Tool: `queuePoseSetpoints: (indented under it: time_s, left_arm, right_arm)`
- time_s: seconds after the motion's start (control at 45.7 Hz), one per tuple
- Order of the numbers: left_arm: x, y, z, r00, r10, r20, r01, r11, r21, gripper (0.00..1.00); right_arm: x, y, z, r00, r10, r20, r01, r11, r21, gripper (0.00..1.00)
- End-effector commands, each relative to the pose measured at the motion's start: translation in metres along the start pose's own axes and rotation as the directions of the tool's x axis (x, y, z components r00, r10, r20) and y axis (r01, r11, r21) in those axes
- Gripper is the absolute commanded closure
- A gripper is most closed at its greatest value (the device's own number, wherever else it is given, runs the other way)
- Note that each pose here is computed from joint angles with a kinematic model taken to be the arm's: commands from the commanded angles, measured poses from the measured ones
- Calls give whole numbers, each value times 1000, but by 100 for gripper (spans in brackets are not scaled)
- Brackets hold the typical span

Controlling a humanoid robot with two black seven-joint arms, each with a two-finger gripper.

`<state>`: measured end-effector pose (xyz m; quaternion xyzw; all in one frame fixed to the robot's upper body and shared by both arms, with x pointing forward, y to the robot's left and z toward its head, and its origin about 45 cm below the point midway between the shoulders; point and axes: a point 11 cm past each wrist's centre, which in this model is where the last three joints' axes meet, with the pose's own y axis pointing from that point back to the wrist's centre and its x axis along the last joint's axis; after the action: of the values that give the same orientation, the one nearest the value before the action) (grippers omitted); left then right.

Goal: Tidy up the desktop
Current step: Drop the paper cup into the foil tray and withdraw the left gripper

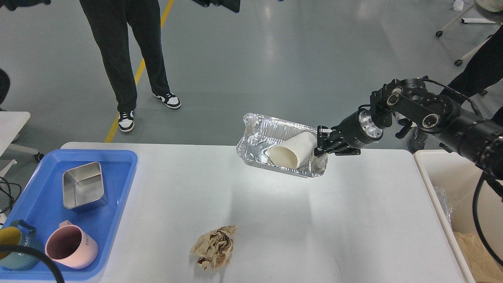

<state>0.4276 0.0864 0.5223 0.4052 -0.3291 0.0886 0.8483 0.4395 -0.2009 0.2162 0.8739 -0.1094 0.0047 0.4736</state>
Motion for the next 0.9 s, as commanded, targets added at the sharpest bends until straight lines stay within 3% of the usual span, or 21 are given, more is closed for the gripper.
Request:
queuePoseSetpoints:
  time_s: [0.0, 0.219, 0.372, 0.46, 0.678, 0.875]
  left_arm:
    - [-43, 19, -34, 999, -41, 10, 40, 999, 32, 4]
    - [-124, 87, -120, 983, -99, -155, 117, 987, 113, 5]
    - [-172, 139, -192, 922, -26, -386, 113, 972, 205, 6]
    - [-199, 166, -216, 870, 21, -492, 87, 977, 196, 9]
    - [-225, 186, -225, 809, 45, -586, 11, 996, 92, 22]
    - [-244, 176, -229, 787, -8, -617, 32, 999, 28, 20]
  right_arm:
    - [0, 0, 1, 1000, 0, 2, 0, 1000, -1, 100]
    - [-3, -4, -2, 1000, -9, -3, 9, 1000, 4, 100]
    - [-4, -6, -5, 1000, -13, -7, 13, 1000, 5, 100]
    - [-4, -6, -4, 1000, -12, -7, 12, 1000, 6, 100]
    - [-6, -9, -5, 1000, -21, -8, 21, 1000, 8, 100]
    - [-6, -10, -6, 1000, -20, -8, 20, 1000, 10, 100]
